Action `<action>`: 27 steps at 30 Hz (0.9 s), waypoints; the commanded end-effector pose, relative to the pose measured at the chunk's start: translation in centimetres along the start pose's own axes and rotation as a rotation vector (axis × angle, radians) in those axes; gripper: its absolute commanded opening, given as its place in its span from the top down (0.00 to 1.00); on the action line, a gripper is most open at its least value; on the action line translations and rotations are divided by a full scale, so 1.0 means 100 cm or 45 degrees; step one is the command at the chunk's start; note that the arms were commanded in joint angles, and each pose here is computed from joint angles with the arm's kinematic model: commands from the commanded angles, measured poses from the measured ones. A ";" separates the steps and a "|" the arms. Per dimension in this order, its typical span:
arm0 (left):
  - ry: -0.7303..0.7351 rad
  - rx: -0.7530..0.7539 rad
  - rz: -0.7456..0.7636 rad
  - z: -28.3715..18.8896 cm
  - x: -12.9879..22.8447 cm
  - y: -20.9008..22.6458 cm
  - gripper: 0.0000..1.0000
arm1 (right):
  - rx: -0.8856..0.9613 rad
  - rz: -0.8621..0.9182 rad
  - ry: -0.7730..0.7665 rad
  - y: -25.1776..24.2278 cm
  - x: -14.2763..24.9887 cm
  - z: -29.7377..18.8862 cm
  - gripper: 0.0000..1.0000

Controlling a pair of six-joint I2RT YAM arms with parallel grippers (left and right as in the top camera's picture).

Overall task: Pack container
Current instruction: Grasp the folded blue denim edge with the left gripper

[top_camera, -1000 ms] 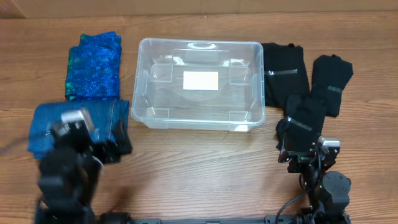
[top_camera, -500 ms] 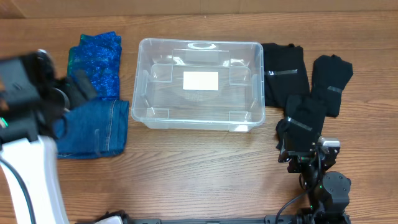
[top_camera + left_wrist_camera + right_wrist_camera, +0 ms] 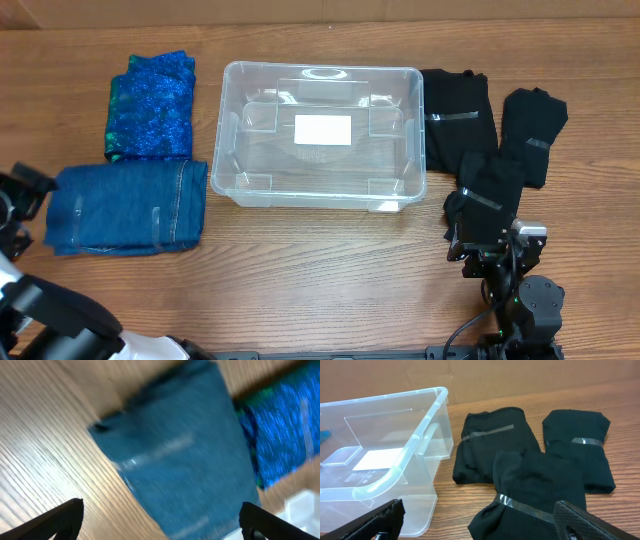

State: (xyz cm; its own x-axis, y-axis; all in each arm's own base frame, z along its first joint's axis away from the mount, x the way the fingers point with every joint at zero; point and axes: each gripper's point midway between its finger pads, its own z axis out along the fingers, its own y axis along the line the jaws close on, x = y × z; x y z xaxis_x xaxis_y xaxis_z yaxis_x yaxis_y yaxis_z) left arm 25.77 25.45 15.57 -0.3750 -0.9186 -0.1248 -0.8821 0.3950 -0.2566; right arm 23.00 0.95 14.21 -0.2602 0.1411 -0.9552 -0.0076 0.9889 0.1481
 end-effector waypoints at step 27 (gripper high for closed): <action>0.535 0.402 0.166 0.193 0.031 -0.012 0.89 | -0.002 0.011 -0.011 0.000 -0.001 0.000 0.00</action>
State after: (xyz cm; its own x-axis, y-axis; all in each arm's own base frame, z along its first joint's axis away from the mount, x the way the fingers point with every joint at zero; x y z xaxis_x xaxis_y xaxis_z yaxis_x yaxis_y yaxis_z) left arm 30.96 27.13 1.74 -0.5789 -0.8148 0.0293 -0.6761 0.4597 -0.5758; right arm 23.00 0.95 14.21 -0.2601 0.1415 -0.9552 -0.0071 0.9889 0.1485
